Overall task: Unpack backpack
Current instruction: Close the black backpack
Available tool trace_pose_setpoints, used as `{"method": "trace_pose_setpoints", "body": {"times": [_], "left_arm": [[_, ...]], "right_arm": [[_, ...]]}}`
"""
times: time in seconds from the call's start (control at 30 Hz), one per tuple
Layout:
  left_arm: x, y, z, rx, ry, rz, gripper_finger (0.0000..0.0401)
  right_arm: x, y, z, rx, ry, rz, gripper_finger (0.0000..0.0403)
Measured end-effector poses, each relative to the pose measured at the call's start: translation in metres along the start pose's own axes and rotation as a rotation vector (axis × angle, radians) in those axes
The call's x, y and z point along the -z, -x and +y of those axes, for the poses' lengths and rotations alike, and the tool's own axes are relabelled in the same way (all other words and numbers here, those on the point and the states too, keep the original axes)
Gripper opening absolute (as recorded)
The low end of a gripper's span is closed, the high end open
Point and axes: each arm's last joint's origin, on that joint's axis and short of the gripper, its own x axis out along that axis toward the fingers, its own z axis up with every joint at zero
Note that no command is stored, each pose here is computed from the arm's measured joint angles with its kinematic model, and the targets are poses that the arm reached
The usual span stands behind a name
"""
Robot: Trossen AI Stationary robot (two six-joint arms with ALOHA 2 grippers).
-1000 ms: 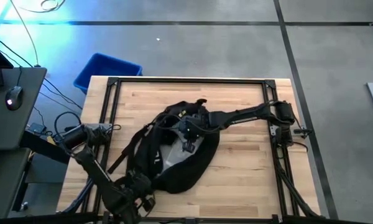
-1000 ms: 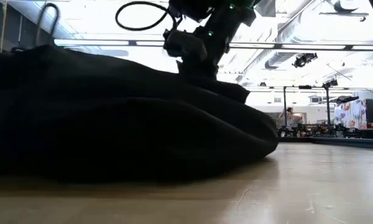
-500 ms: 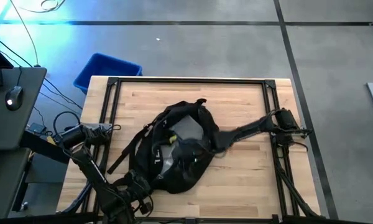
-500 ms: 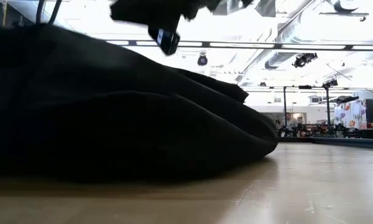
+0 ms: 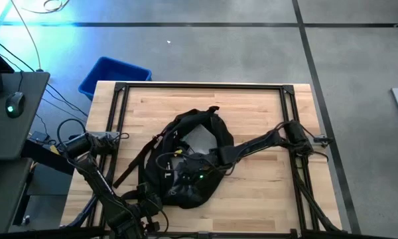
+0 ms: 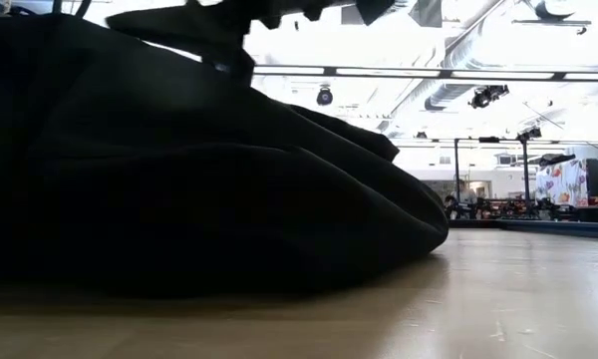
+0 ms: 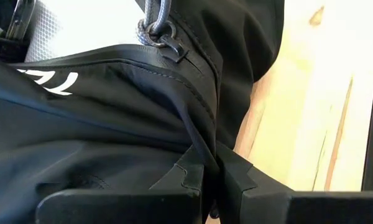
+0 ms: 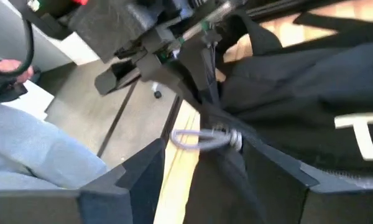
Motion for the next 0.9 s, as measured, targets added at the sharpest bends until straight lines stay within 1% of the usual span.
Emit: {"method": "trace_pose_setpoints", "body": {"times": [0.1,0.17,0.3,0.47,0.53,0.63,0.67,0.7,0.77,0.83,0.9], "left_arm": [[0.000,0.000,0.000,0.005,0.003,0.004,0.0000],[0.000,0.000,-0.001,0.009,0.005,0.009,0.0000],[0.000,0.000,-0.001,0.012,0.006,0.015,0.0000],[0.000,0.000,-0.001,0.013,0.010,0.015,0.0000],[0.000,0.000,-0.001,0.016,0.011,0.018,0.0000],[0.000,0.000,-0.001,0.015,0.009,0.019,0.0000],[0.000,0.000,-0.001,0.015,0.008,0.021,0.0000],[0.001,0.000,-0.001,0.018,0.008,0.027,0.0000],[0.001,0.000,-0.001,0.020,0.007,0.036,0.0000],[0.001,0.000,-0.001,0.022,0.009,0.038,0.0000],[0.002,0.000,-0.001,0.022,0.013,0.042,0.0000]], "right_arm": [[-0.004,-0.008,0.001,0.032,0.004,-0.026,0.0203],[-0.003,-0.014,-0.002,0.050,0.021,-0.019,0.0197],[-0.005,-0.020,0.000,0.024,0.060,-0.011,0.0172],[0.002,-0.028,0.000,0.017,0.016,0.034,0.0144],[0.003,-0.028,0.001,-0.064,0.048,0.063,0.0142],[0.004,-0.028,0.010,-0.244,0.137,0.101,0.0141],[0.005,-0.027,0.014,-0.285,0.163,0.113,0.0141],[0.005,-0.026,0.017,-0.300,0.184,0.124,0.0141],[0.005,-0.024,0.024,-0.289,0.223,0.123,0.0141],[0.002,-0.021,0.028,-0.216,0.234,0.100,0.0141],[-0.001,-0.019,0.026,-0.132,0.183,0.081,0.0143]]}}
